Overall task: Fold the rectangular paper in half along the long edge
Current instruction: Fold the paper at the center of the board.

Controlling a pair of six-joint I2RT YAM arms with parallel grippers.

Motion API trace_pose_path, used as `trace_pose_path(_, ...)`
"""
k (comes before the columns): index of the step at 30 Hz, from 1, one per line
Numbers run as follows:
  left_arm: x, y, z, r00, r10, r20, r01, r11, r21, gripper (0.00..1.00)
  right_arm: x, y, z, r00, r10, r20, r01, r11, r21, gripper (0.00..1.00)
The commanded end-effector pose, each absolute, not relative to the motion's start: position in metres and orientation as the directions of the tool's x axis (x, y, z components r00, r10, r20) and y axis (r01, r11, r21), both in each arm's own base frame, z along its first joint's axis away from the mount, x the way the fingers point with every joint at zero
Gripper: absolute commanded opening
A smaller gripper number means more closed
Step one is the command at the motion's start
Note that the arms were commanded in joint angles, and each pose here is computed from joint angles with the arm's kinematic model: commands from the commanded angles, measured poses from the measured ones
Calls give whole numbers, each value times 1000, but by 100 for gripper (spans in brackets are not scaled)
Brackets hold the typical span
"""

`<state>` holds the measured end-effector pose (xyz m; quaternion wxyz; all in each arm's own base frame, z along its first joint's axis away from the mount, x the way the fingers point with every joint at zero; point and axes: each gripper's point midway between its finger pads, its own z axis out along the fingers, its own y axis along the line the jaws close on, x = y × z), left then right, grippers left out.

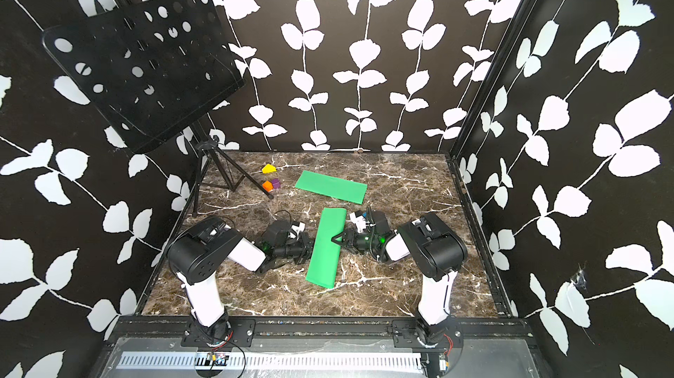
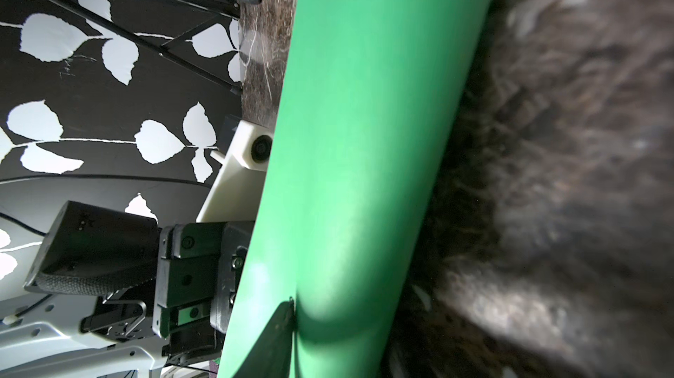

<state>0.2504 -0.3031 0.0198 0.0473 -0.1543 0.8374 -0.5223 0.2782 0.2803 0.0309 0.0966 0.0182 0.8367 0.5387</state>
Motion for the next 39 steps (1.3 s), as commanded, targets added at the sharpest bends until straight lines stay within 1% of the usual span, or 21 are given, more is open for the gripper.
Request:
trace_pose_path(1,219,-278,-37,-913,-350,209,-376,525,-763,0,276,278,12,-983,158,-88,-6,454,891,37)
trace_pose_path(31,218,-278,-40,-907,-355,225,-389,510,-767,0,277,280,3,-988,149,-45,24,433,901,29)
trace_pose_path(34,218,-278,-40,-908,-353,226,-389,510,-767,0,275,278,2,-989,143,-38,27,429,903,27)
trace_pose_path(39,218,-279,-40,-908,-353,226,-389,510,-768,0,272,280,4,-992,120,-30,23,412,911,27)
